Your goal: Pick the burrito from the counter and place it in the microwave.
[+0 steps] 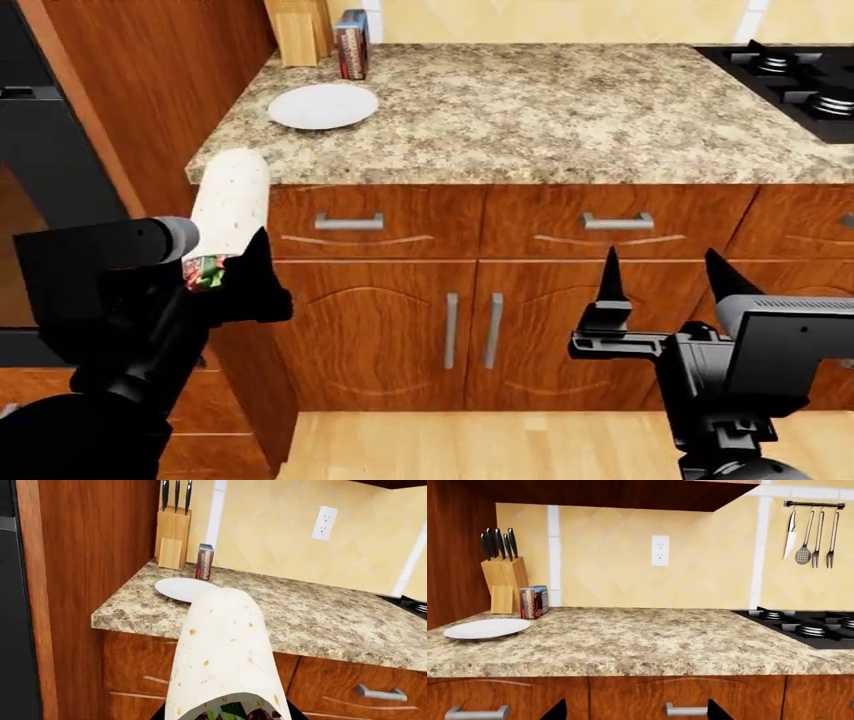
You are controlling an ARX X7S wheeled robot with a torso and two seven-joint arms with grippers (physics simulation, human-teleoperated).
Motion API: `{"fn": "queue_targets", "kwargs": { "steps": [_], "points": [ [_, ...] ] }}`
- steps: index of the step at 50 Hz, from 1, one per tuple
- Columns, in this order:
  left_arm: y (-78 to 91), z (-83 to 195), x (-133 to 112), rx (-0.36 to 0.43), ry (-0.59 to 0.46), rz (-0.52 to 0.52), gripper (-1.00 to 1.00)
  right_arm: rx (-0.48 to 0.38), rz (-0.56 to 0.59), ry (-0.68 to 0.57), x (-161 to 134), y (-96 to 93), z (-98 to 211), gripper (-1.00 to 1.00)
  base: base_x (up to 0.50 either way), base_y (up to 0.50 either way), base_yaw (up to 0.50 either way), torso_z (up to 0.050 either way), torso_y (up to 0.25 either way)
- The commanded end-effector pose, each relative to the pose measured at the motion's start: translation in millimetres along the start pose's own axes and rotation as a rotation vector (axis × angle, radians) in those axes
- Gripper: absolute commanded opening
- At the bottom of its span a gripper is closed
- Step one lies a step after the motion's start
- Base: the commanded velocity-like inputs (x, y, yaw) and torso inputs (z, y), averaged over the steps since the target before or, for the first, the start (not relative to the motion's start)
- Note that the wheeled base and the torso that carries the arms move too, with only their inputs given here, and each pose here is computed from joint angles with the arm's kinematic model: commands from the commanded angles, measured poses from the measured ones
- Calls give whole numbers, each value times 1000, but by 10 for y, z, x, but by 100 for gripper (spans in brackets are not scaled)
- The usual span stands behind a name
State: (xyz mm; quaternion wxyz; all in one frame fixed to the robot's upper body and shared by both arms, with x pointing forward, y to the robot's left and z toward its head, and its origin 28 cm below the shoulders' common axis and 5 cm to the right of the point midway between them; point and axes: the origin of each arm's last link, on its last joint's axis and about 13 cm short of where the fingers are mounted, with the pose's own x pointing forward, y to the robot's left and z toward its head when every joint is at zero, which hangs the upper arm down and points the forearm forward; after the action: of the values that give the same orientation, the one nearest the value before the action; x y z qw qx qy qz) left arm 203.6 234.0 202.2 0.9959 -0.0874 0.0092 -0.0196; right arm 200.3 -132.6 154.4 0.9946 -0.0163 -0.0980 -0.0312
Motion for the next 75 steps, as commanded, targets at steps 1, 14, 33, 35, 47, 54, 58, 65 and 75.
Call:
{"fn": "queue_targets", "kwargs": {
  "steps": [1,14,33,35,47,54,58,65,75],
  "points": [
    [9,-8,-3,-14,-3,5,-100,-13,-6,-33,-11,-4,5,100,1,500,0,0,0],
    [13,-11,-3,-16,-2,7,-100,-17,-5,-31,-10,-1,-7,100,1,500,0,0,0],
    [6,-8,-8,-23,1,3,-100,-15,-10,-32,-11,-4,-15,100,1,500,0,0,0],
    [7,-8,-7,-23,1,3,-100,-16,-10,-32,-11,-3,-15,100,1,500,0,0,0],
    [13,-9,-4,-23,1,6,-100,-18,-10,-36,-10,-1,-10,100,1,500,0,0,0],
    [13,-15,-7,-26,4,6,-100,-18,-7,-34,-14,8,-16,100,1,500,0,0,0],
    [23,-15,-8,-25,3,10,-100,-17,-9,-34,-11,5,-18,100,1,500,0,0,0],
    [19,-4,-9,-23,1,10,-100,-17,-8,-36,-9,6,-4,100,1,500,0,0,0],
    [13,16,-12,-21,-3,6,-100,-19,-8,-38,6,14,7,100,1,500,0,0,0]
  ]
}}
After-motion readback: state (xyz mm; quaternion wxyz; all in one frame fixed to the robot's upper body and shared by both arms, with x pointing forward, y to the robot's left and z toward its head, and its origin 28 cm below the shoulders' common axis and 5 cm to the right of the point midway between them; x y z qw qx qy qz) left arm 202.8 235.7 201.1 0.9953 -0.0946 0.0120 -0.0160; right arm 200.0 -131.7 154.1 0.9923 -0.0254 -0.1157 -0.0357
